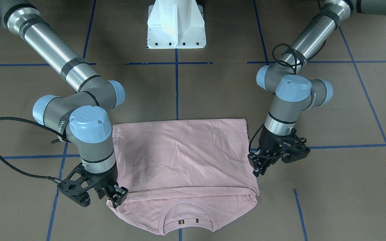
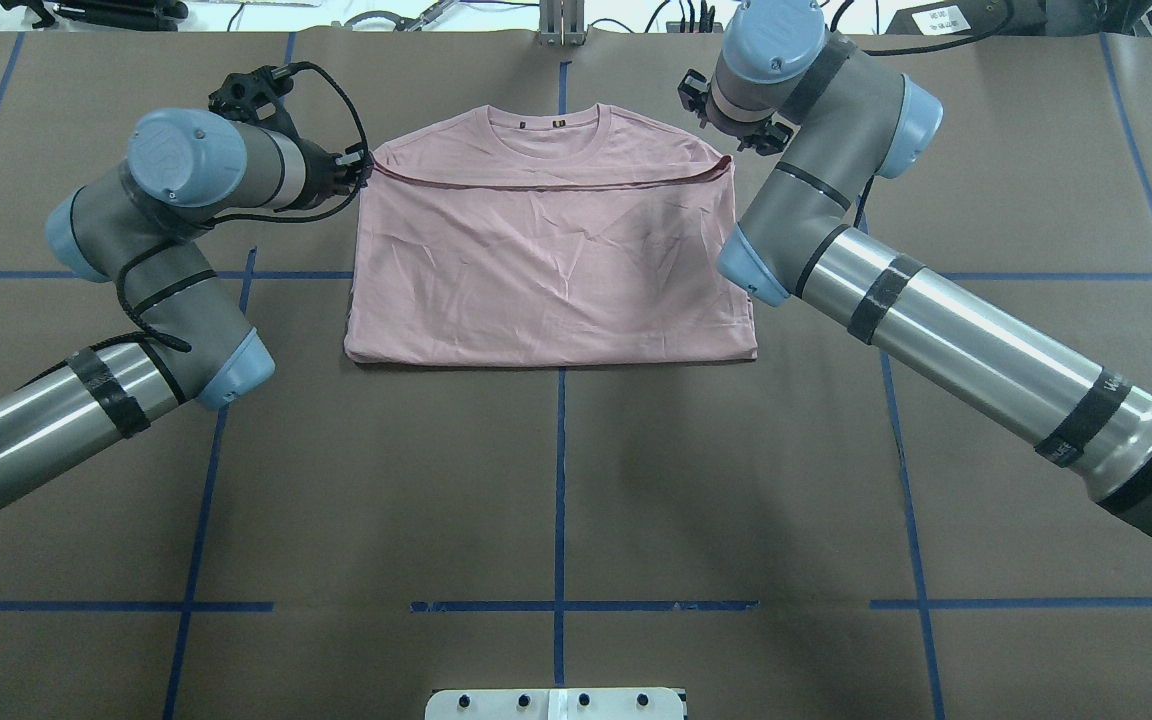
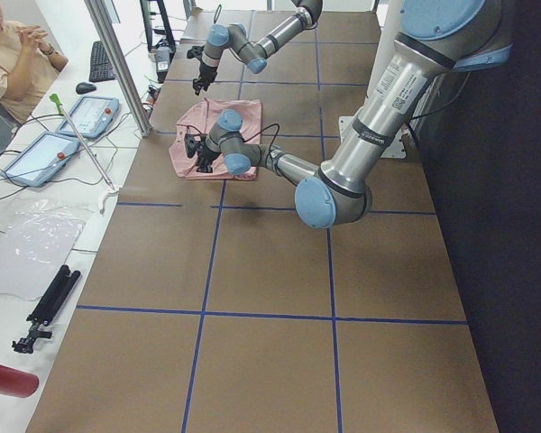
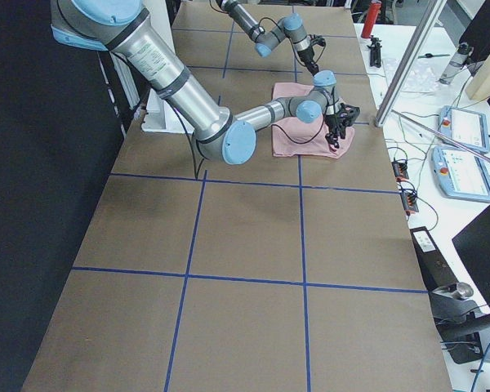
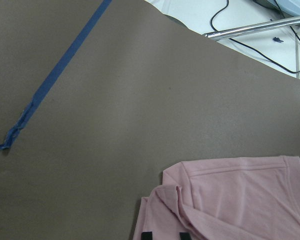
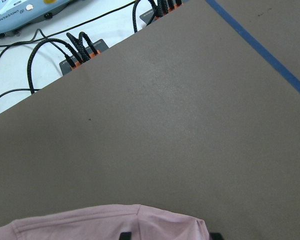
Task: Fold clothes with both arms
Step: 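Move the right gripper down to the folded shirt's nearest corner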
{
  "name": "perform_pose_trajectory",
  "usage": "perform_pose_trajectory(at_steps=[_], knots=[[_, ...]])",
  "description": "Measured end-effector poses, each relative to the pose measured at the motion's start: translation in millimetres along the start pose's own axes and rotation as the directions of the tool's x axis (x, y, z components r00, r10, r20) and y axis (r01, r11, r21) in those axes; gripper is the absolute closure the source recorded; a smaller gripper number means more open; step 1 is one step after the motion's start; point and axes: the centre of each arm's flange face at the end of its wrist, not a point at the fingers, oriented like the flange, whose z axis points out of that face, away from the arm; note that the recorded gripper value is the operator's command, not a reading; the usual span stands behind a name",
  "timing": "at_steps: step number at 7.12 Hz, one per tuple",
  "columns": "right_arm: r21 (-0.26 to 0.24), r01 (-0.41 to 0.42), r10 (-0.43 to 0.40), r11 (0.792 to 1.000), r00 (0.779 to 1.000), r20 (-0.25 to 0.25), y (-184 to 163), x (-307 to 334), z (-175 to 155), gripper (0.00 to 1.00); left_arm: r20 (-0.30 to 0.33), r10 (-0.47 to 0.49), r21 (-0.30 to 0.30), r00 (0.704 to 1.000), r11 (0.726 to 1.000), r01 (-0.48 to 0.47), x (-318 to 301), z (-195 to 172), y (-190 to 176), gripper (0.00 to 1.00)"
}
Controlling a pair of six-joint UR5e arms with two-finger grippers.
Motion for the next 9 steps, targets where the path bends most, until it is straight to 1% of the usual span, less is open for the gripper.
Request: perform_pose_trajectory(at_steps=[1, 2, 3, 4, 5, 6, 7, 9], knots=[[-0.044, 0.006, -0.005, 0.999, 1.000, 0.026, 13.1, 16.3, -10.7, 0.41, -0.016, 0.000, -0.010, 1.000, 1.000, 0.000, 0.8, -5.9, 2.1, 0.68], [-0.105, 0.018, -0.013, 0.994, 0.998, 0.054, 43.6, 46.1, -26.6, 0.41, -0.025, 0.000, -0.014, 1.000, 1.000, -0.001, 2.8, -10.0, 3.1, 0.66], [-0.150, 0.016, -0.006, 0.989, 0.998, 0.068, 77.3, 75.5, -49.0, 0.41, -0.029, 0.001, -0.016, 1.000, 1.000, -0.001, 5.1, -12.2, 4.3, 0.66], [-0.183, 0.007, 0.005, 0.983, 0.998, 0.065, 106.8, 100.8, -72.1, 0.41, -0.031, 0.002, -0.018, 1.000, 1.000, -0.002, 6.3, -12.6, 5.6, 0.65], [-0.206, 0.007, 0.004, 0.979, 0.999, 0.054, 128.5, 121.0, -87.6, 0.40, -0.033, 0.003, -0.020, 0.999, 1.000, -0.003, 7.8, -12.6, 7.3, 0.65], [-0.219, 0.011, -0.003, 0.976, 0.999, 0.034, 143.5, 135.1, -87.5, 0.39, -0.034, 0.004, -0.021, 0.999, 1.000, -0.005, 9.1, -12.6, 8.5, 0.65], [-0.224, 0.001, 0.001, 0.975, 1.000, 0.011, 150.9, 142.6, -79.5, 0.38, -0.036, 0.004, -0.021, 0.999, 1.000, -0.005, 10.2, -12.5, 9.1, 0.64], [-0.223, -0.058, 0.051, 0.973, 0.998, -0.036, 167.6, 149.7, -61.5, 0.38, -0.037, 0.005, -0.021, 0.999, 1.000, -0.006, 11.7, -12.6, 9.6, 0.64]])
